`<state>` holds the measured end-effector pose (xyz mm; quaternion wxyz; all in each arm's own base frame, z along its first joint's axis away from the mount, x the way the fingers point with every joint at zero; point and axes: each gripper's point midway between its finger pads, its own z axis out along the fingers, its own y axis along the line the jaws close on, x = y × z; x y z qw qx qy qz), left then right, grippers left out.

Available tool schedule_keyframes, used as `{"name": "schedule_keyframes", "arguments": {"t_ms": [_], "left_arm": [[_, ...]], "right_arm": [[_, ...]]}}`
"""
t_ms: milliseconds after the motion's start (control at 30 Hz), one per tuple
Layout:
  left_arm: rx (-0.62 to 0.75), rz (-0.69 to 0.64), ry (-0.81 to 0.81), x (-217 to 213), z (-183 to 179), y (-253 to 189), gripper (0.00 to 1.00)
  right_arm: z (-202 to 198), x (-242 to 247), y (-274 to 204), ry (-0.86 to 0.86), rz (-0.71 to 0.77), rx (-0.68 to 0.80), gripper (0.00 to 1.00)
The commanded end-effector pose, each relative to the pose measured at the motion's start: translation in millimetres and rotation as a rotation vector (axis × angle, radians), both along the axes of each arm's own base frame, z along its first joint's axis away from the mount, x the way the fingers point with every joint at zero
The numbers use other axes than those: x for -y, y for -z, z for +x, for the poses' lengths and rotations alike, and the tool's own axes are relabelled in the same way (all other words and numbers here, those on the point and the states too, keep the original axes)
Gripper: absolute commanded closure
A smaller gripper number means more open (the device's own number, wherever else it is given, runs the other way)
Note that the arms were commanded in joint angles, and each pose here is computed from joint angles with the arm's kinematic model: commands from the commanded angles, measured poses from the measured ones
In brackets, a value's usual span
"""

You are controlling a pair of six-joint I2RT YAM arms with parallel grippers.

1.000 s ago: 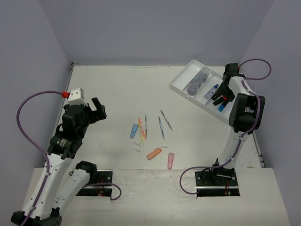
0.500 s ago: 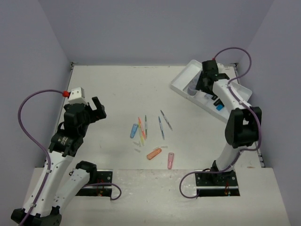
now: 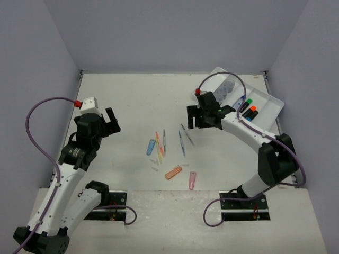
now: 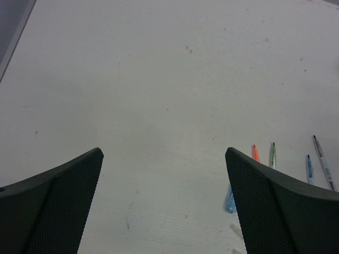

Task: Sort the stationery into containers
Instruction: Pick up the pen from the center of the board.

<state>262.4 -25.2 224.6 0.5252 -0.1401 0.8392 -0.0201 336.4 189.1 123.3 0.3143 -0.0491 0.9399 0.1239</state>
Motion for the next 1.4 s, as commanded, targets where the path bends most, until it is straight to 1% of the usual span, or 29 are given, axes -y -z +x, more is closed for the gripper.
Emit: {"name": "schedule_keyframes", "arguments": {"t_ms": [0,33,67,167,300,633,933,1033,1100,1267,1300,1333,1367], "left_arm": [[0.008,-0.009,0.007,4,4,-2,0.0],[0.002,-0.011,0.019,6,5,0,0.0],[0.0,-0.012,0.025,7,5,0,0.0],[-0.013,-0.011,0.041,10,7,4,0.0],[-0.022,-0.01,0.051,12,8,7,0.0],[-0.004,-0.015,0.056,12,6,2,0.0],[0.006,-0.018,0.057,12,5,0,0.0],[0.009,-0.019,0.057,12,5,-1,0.0],[0.011,-0.018,0.056,12,5,-2,0.0],[0.019,-0.017,0.052,10,4,-4,0.0],[0.02,-0.015,0.045,9,3,-4,0.0],[0.022,-0.015,0.04,8,3,-5,0.0],[0.022,-0.015,0.038,8,3,-5,0.0]], "right_arm": [[-5,-5,36,-0.054,-0.146,-0.098,0.3],[-3,-1,44,-0.037,-0.187,-0.116,0.41],[-3,0,50,-0.035,-0.209,-0.131,0.42],[-1,-5,61,-0.064,-0.244,-0.174,0.55],[-3,-11,75,-0.102,-0.269,-0.218,0.59],[-5,-33,85,-0.164,-0.261,-0.249,0.61],[-2,-46,94,-0.191,-0.273,-0.272,0.67],[-3,-42,106,-0.192,-0.308,-0.307,0.74],[-3,-41,107,-0.188,-0.316,-0.316,0.76],[-15,-41,125,-0.207,-0.323,-0.4,0.8],[-19,-40,129,-0.214,-0.326,-0.421,0.85],[-19,-40,130,-0.214,-0.326,-0.422,0.97],[-19,-40,129,-0.213,-0.324,-0.417,1.0]]}}
